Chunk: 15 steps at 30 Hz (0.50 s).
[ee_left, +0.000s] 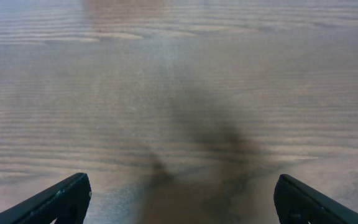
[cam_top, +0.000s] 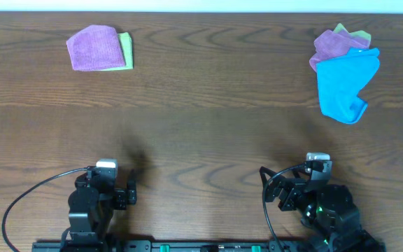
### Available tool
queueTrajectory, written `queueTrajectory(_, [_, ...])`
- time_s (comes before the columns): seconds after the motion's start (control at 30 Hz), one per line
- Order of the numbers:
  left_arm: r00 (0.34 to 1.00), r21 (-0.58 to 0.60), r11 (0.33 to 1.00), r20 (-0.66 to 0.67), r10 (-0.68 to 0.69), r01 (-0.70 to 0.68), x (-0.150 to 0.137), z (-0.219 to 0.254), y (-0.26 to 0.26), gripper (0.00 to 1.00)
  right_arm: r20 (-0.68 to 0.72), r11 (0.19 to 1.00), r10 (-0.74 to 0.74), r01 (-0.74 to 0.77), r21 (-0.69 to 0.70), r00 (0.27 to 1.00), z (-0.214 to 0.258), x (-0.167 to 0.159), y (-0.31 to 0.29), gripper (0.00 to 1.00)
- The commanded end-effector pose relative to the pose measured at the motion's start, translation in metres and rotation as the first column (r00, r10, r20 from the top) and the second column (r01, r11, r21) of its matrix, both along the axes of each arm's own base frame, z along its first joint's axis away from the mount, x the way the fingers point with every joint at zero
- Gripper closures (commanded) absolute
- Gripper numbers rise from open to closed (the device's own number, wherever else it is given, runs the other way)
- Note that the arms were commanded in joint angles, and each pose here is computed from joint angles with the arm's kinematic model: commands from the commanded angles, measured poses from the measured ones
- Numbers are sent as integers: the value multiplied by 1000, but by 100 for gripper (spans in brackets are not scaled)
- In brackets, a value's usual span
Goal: Fold the cloth
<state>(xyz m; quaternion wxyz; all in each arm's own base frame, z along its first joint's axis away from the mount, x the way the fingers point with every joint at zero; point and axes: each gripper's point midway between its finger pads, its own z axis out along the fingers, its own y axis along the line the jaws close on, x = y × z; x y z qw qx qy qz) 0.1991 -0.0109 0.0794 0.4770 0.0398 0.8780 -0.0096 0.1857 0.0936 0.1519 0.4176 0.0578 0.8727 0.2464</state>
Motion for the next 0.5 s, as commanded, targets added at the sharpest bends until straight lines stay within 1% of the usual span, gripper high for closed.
queueTrajectory(0.0, [999,40,999,22,30,-31,1,2,9,5,-2,1000,-24,24,5,1000,-1,1,-3,1])
queueTrajectory(0.1, [998,43,998,40,39,-41,1,5,10,5,-2,1000,-24,24,5,1000,-1,1,-3,1])
queueTrajectory(0.47, [998,43,998,36,44,-45,1,4,11,5,-2,1000,-24,24,5,1000,-1,1,-3,1])
